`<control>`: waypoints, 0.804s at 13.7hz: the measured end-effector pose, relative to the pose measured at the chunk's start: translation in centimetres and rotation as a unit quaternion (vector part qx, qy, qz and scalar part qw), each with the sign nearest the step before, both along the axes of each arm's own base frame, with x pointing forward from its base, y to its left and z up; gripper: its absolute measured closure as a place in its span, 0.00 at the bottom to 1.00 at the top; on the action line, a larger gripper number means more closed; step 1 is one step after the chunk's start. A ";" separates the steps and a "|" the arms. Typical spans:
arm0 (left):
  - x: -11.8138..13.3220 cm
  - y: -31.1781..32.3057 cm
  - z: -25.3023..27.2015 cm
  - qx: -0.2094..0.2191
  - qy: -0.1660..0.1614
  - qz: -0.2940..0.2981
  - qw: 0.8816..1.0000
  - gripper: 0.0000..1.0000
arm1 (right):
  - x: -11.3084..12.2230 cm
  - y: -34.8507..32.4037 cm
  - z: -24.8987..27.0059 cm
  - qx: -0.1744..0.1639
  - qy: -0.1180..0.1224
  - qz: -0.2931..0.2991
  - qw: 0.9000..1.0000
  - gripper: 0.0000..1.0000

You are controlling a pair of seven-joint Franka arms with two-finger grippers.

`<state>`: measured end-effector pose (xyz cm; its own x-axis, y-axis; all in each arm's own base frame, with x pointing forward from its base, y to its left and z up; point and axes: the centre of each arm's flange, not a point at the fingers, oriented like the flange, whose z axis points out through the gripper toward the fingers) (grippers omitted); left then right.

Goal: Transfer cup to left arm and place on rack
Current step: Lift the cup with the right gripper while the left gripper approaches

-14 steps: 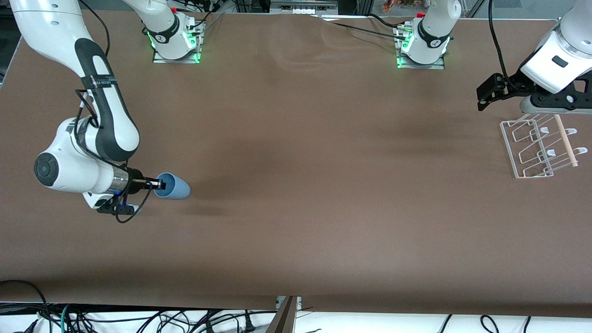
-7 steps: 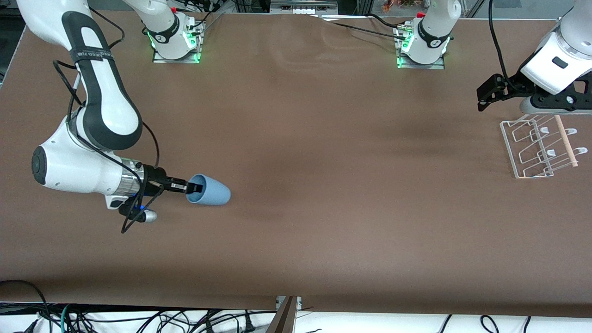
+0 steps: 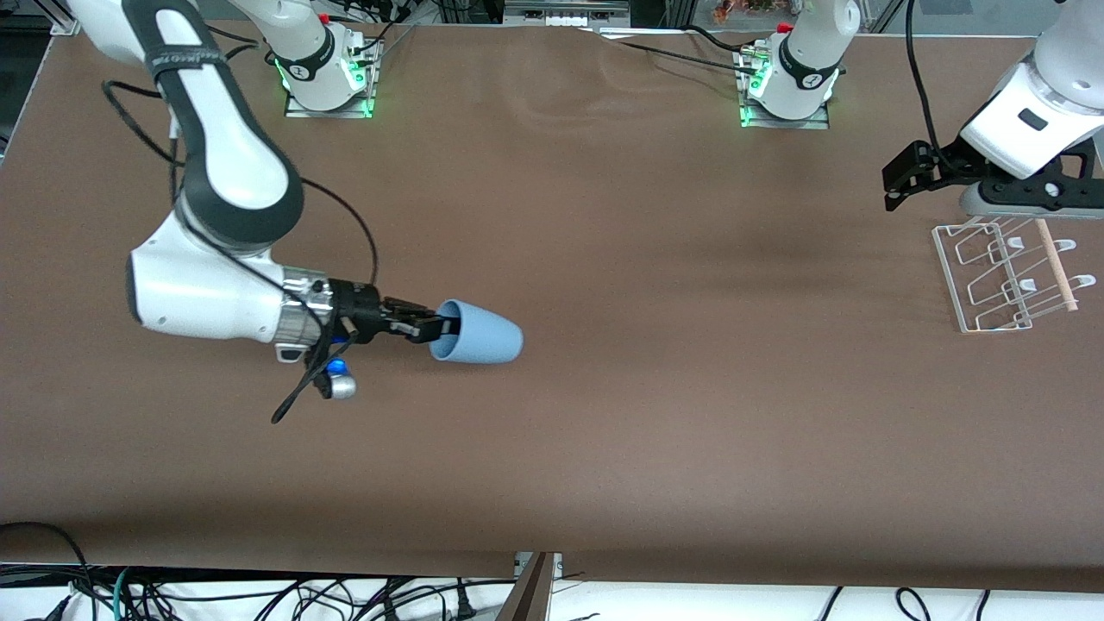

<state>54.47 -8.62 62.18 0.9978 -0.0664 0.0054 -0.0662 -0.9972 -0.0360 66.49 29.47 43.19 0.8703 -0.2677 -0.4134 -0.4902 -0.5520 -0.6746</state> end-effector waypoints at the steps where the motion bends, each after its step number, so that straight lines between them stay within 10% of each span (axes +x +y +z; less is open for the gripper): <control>1: 0.2 -1.1 0.0 -0.002 -0.002 -0.011 1.000 0.00 | -0.6 2.2 0.5 0.003 -0.006 -0.005 1.000 0.95; 7: 3.3 -5.6 -4.3 -0.007 0.007 -0.074 0.997 0.00 | -4.7 10.3 0.9 0.004 0.026 0.001 1.000 0.95; 11: 5.6 -9.7 -4.5 -0.028 -0.072 -0.193 0.978 0.00 | -5.7 11.9 1.4 0.006 0.045 -0.002 0.999 0.95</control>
